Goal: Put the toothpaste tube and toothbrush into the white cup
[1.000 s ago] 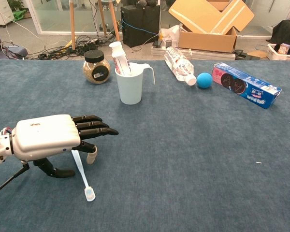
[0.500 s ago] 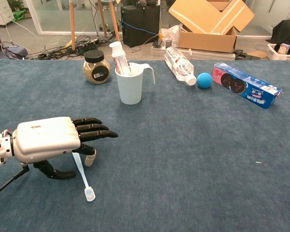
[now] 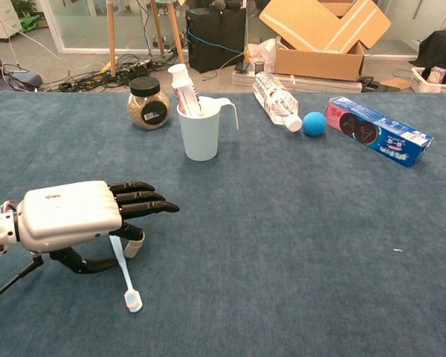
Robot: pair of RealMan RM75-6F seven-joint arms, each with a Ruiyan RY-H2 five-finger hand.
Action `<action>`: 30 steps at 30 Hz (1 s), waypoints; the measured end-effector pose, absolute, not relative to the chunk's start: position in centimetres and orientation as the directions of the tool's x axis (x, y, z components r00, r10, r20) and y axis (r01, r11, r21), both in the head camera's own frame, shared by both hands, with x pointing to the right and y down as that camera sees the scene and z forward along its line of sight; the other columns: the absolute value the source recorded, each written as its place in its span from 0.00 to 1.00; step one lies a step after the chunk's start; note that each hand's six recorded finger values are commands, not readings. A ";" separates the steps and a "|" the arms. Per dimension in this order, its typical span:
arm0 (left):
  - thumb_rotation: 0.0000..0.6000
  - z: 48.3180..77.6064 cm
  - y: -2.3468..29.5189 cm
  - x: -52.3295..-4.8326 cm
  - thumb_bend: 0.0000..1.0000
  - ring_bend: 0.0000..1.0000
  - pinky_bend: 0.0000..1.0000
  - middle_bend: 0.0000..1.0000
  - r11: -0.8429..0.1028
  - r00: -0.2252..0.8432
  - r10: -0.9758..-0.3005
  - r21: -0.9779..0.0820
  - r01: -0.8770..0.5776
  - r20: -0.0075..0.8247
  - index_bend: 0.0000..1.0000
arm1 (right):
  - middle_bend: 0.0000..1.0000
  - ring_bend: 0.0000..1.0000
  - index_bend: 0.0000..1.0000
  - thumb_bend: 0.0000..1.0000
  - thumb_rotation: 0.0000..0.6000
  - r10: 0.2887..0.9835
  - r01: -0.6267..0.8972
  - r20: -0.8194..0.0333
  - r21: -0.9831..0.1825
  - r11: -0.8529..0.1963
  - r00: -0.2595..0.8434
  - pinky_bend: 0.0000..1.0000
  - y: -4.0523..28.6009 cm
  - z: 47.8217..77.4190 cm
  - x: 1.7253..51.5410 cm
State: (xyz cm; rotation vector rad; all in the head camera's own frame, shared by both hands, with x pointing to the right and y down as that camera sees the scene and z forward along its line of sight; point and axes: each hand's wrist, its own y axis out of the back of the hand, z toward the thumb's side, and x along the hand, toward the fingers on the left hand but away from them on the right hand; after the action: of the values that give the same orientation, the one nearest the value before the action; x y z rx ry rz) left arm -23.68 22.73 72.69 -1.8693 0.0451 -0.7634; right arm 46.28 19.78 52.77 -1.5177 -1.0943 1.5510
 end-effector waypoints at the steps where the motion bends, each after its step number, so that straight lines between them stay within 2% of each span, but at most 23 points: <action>1: 1.00 72.7 22.8 -23.7 0.42 0.00 0.00 0.00 -0.434 0.794 -0.370 -0.846 0.311 0.482 0.49 | 0.13 0.18 0.17 0.14 1.00 0.911 0.078 -0.407 -0.913 -0.401 -0.072 0.54 19.8 52.8 46.3; 22: 1.00 72.6 23.0 -23.8 0.42 0.00 0.00 0.00 -0.446 0.791 -0.393 -0.849 0.282 0.469 0.57 | 0.13 0.18 0.17 0.14 1.00 0.910 0.080 -0.408 -0.912 -0.403 -0.072 0.54 19.8 52.7 46.2; 30: 1.00 72.1 22.6 -24.2 0.42 0.00 0.00 0.00 -0.521 0.763 -0.447 -0.829 0.202 0.467 0.58 | 0.13 0.18 0.17 0.14 1.00 0.910 0.081 -0.408 -0.912 -0.402 -0.074 0.54 19.8 52.7 46.3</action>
State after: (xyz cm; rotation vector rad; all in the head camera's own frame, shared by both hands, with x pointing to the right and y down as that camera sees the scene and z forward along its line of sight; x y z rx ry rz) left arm -24.16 22.59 72.09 -1.9612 0.1851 -0.8172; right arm 46.29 19.79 52.73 -1.5196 -1.0970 1.5530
